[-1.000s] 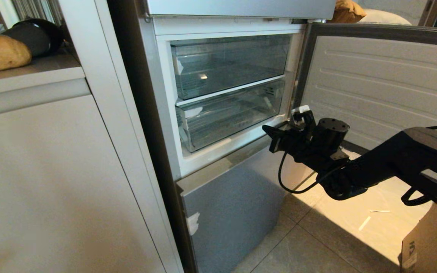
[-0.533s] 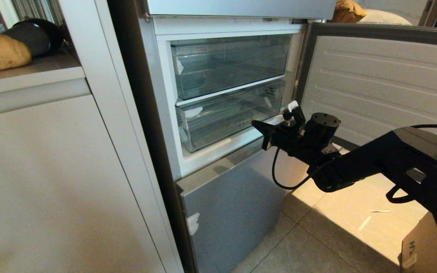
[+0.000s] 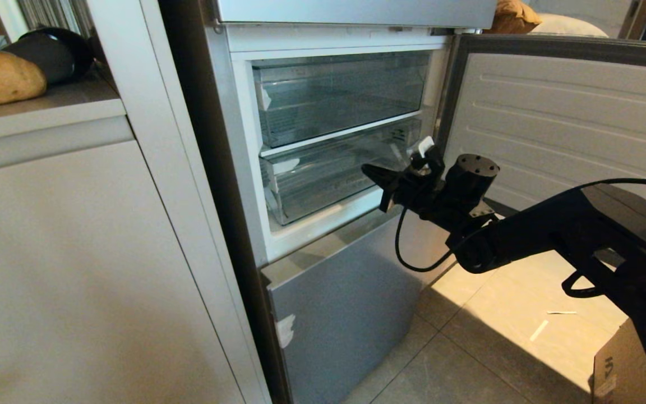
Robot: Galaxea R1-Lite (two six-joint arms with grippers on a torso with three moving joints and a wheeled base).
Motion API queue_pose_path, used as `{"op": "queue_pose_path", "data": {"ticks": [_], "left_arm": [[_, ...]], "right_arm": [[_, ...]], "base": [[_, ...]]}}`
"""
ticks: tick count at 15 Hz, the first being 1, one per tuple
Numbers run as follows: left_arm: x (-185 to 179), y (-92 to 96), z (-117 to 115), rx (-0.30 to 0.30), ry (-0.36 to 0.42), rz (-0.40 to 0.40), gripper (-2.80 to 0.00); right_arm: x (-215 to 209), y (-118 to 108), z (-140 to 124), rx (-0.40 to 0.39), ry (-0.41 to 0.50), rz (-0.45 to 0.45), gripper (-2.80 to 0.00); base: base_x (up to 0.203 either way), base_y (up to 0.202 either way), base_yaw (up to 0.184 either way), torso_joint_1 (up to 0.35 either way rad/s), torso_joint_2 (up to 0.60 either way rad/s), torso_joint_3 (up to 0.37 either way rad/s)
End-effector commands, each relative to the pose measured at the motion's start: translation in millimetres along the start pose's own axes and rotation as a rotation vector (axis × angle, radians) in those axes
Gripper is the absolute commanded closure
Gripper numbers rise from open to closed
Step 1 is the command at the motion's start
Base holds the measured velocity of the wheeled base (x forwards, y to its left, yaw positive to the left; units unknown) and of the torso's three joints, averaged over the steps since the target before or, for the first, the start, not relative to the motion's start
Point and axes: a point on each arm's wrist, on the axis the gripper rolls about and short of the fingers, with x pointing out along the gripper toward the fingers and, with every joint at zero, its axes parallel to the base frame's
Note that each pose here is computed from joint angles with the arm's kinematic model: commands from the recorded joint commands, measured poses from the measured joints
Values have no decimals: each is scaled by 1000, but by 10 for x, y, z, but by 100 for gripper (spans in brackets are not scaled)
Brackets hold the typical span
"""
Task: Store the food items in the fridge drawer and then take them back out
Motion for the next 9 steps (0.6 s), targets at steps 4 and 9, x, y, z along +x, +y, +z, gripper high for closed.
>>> {"op": "queue_pose_path", "data": {"ticks": [4,9], "left_arm": [[0,0,0,0,0,1,0],[0,0,0,1,0,0,0]], "right_arm": [[161,-98,-76,-17,-26,-17,0],[292,-202,-182,-12,-12,-23,0]], "base": [[0,0,0,0,0,0],[0,0,0,0,0,0]]}}
